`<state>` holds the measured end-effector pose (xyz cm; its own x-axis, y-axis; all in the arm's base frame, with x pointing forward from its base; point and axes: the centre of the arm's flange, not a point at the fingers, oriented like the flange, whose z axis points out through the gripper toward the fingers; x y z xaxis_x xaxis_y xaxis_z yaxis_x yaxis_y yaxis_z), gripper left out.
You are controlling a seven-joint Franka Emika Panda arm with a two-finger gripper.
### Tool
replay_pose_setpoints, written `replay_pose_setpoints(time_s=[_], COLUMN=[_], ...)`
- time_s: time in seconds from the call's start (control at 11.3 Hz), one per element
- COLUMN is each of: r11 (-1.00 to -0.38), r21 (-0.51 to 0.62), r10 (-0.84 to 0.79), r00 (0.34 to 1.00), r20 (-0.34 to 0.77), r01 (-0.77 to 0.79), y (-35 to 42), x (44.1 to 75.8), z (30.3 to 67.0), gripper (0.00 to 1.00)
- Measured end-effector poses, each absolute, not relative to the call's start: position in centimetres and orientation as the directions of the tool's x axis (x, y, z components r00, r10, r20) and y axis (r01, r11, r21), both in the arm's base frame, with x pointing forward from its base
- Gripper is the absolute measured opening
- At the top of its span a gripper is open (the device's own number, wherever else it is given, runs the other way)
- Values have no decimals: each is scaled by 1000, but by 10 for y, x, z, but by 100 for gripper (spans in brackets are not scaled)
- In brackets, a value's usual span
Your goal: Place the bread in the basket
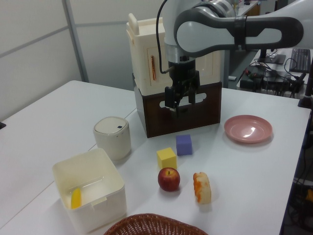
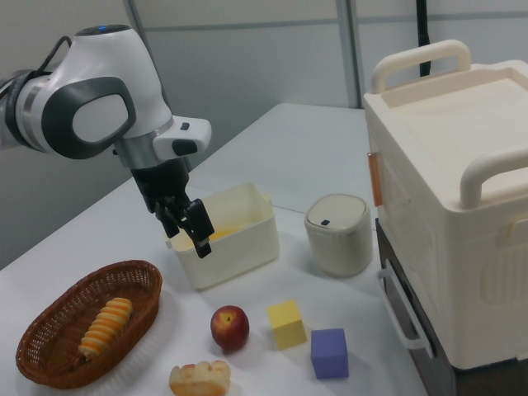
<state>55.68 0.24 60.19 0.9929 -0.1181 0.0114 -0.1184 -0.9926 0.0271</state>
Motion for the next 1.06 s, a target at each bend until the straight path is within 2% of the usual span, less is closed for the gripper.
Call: replay_pose_setpoints(time_s=[0.44,0.79,1.06], r11=[-921,-873,-870], r21=[30,41,47], r10=[-388,-486,-492], r00=[922,865,859], r20=[1,-125,-143], r01=[-388,-485,-490], y=[-2,4,7], x=[556,547,542], z=[594,534,479], gripper=[100,100,100])
